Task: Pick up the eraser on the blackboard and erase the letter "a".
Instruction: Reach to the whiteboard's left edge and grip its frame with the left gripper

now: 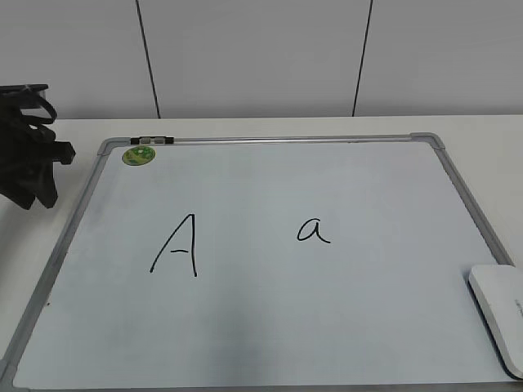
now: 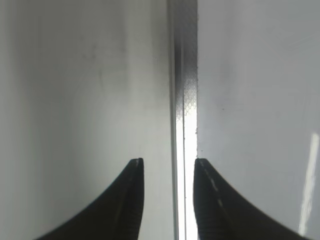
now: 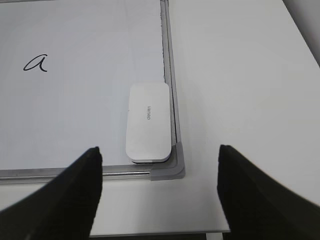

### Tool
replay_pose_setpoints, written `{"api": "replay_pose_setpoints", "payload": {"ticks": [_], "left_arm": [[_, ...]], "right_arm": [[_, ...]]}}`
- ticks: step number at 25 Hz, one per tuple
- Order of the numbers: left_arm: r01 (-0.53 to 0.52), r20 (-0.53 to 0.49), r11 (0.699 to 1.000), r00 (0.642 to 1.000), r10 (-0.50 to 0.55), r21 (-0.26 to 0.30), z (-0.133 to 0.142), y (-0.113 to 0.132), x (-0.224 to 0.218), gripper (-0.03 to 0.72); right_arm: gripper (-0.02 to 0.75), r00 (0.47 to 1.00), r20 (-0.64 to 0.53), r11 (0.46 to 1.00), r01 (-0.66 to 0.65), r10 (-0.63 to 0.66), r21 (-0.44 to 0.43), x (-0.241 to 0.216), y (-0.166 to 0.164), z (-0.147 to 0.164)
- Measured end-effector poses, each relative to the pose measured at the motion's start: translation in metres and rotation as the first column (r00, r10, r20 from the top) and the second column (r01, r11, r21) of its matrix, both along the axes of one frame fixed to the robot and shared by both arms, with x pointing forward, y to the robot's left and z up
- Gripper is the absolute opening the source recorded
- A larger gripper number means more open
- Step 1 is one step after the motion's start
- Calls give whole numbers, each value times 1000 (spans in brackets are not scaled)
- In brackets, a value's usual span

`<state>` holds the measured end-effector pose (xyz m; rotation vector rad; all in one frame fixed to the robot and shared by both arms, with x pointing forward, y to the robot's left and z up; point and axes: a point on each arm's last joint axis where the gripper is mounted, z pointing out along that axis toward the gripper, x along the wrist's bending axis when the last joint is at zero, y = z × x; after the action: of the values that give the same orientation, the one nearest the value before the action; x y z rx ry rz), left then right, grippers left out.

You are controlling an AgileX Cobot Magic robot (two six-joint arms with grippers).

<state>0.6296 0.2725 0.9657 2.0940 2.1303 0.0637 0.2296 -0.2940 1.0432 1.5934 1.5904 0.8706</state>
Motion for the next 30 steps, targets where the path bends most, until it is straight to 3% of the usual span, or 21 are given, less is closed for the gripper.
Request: {"api": "replay_pose_setpoints", "payload": {"ticks": [11, 26, 30], "left_arm": [[-1, -90, 1000, 996, 1, 3, -40, -1, 13, 243], [-3, -143, 1000, 990, -1, -24, -62, -4, 15, 242], [-5, -141, 1000, 990, 1, -28, -62, -4, 16, 187]], "right_arm": [[534, 1000, 0, 1000, 0, 0, 0, 0, 0, 0], [534, 1000, 0, 1000, 0, 0, 0, 0, 0, 0], [534, 1000, 0, 1000, 0, 0, 0, 0, 0, 0]]}}
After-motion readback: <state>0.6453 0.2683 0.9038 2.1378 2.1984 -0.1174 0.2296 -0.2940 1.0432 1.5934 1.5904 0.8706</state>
